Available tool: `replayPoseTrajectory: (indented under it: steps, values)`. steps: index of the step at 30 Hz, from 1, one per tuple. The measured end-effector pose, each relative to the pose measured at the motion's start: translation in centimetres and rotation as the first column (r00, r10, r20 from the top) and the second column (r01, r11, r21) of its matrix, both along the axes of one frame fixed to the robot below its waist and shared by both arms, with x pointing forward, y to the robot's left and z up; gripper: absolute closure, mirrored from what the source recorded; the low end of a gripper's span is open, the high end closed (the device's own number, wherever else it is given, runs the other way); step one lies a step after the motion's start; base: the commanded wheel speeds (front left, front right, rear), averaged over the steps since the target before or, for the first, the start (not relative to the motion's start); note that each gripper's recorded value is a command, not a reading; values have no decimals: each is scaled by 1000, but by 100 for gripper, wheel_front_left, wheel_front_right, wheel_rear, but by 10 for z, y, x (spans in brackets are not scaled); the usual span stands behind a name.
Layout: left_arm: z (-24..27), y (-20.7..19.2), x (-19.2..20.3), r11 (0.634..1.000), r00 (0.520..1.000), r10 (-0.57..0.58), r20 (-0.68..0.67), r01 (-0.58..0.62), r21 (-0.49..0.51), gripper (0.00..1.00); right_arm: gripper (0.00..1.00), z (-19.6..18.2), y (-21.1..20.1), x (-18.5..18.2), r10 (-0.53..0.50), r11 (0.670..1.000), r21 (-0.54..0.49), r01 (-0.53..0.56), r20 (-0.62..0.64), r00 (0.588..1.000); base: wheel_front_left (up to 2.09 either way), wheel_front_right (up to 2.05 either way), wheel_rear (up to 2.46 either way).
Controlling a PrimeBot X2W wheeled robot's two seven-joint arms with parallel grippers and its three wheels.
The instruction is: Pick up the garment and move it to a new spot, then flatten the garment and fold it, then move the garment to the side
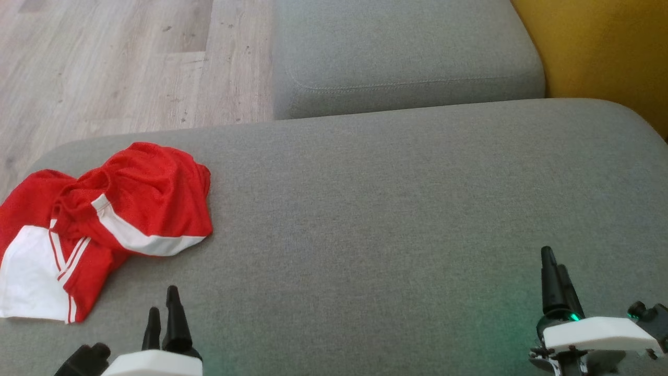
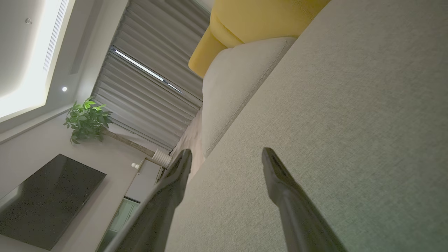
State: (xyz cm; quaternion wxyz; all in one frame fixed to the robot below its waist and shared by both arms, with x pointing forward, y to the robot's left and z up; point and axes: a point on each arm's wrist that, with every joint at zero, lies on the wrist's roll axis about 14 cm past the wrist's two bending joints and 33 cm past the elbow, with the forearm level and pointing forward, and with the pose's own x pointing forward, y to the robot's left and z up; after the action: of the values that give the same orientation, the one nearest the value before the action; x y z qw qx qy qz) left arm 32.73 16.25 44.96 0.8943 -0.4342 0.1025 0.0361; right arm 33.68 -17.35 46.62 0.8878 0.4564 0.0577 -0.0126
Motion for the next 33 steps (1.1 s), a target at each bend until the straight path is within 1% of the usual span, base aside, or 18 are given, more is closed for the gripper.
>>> replayPoseTrajectory:
  steps: [8, 17, 18, 26, 33]
  values:
    - [7, -4, 0, 995, 999, -23, 31, 20, 98, 0, 0, 6, 4, -1, 18, 996, -90, -16, 28, 999, 0, 0, 0]
    - [7, -10, -6, 976, 998, -57, 41, 47, 212, 0, 0, 9, 8, -5, 42, 981, -191, -33, 47, 998, 0, 0, 0]
    - [7, -10, -6, 976, 998, -57, 41, 47, 212, 0, 0, 9, 8, -5, 42, 981, -191, -33, 47, 998, 0, 0, 0]
    - [13, -10, -6, 949, 995, -69, 71, 43, 312, 0, 0, 16, 18, -5, 84, 957, -284, -59, 77, 993, 0, 0, 0]
    - [21, -16, -8, 914, 990, -102, 101, 53, 402, 0, 0, 19, 26, -8, 119, 927, -367, -77, 95, 988, 0, 0, 0]
